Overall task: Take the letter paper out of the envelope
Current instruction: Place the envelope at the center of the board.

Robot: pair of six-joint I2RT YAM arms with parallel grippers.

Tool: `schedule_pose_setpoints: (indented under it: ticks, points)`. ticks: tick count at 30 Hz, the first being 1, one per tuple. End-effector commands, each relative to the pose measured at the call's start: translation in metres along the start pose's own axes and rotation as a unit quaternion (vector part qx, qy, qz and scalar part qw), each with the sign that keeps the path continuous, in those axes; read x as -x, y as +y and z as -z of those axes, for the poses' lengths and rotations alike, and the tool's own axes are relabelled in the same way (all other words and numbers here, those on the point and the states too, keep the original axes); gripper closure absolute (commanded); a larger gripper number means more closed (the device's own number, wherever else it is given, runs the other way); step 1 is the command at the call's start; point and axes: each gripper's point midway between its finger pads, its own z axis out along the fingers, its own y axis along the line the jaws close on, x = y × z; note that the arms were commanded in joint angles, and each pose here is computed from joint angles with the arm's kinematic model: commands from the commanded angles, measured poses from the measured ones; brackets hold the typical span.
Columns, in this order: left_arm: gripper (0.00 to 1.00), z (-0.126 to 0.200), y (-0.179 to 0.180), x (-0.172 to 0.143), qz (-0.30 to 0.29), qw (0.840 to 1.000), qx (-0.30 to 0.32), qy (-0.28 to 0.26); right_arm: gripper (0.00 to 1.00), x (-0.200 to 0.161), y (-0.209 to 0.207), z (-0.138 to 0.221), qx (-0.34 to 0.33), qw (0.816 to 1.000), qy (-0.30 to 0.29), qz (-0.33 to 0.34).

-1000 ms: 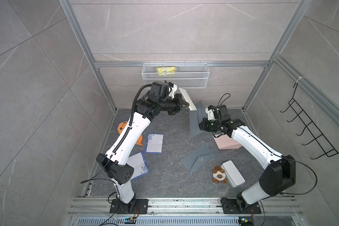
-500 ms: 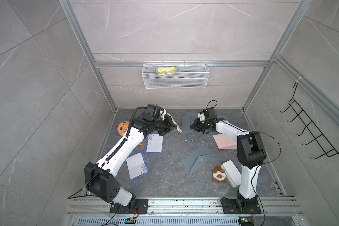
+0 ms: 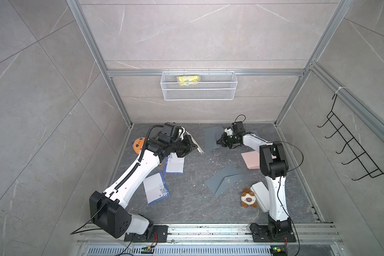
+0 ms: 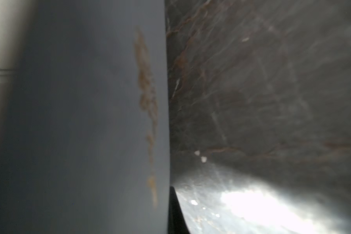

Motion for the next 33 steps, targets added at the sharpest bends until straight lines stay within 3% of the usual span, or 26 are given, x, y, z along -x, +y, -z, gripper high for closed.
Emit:
schedule_pose_setpoints:
  ticks: [1, 17, 22, 28, 33]
  points:
    - [1.0, 0.003, -0.014, 0.008, -0.01, 1.0, -0.019, -0.011, 0.87, -0.015, -0.012, -0.002, -0.027, 0.999, 0.043, 0.012]
    - [1.0, -0.008, -0.024, 0.013, -0.019, 0.999, -0.027, 0.007, 0.65, -0.007, -0.03, 0.033, -0.106, 0.992, 0.028, 0.057]
    - [1.0, -0.007, -0.024, 0.012, -0.021, 0.999, -0.028, 0.009, 0.64, 0.0, -0.022, 0.05, -0.133, 0.988, 0.013, 0.075]
    - [1.0, -0.008, -0.027, 0.012, -0.02, 0.999, -0.031, 0.015, 0.64, 0.007, 0.009, 0.087, -0.139, 0.986, -0.04, 0.082]
    - [1.0, -0.011, -0.037, 0.015, -0.022, 0.999, -0.041, 0.025, 0.63, 0.002, 0.053, 0.141, -0.098, 0.986, -0.13, 0.046]
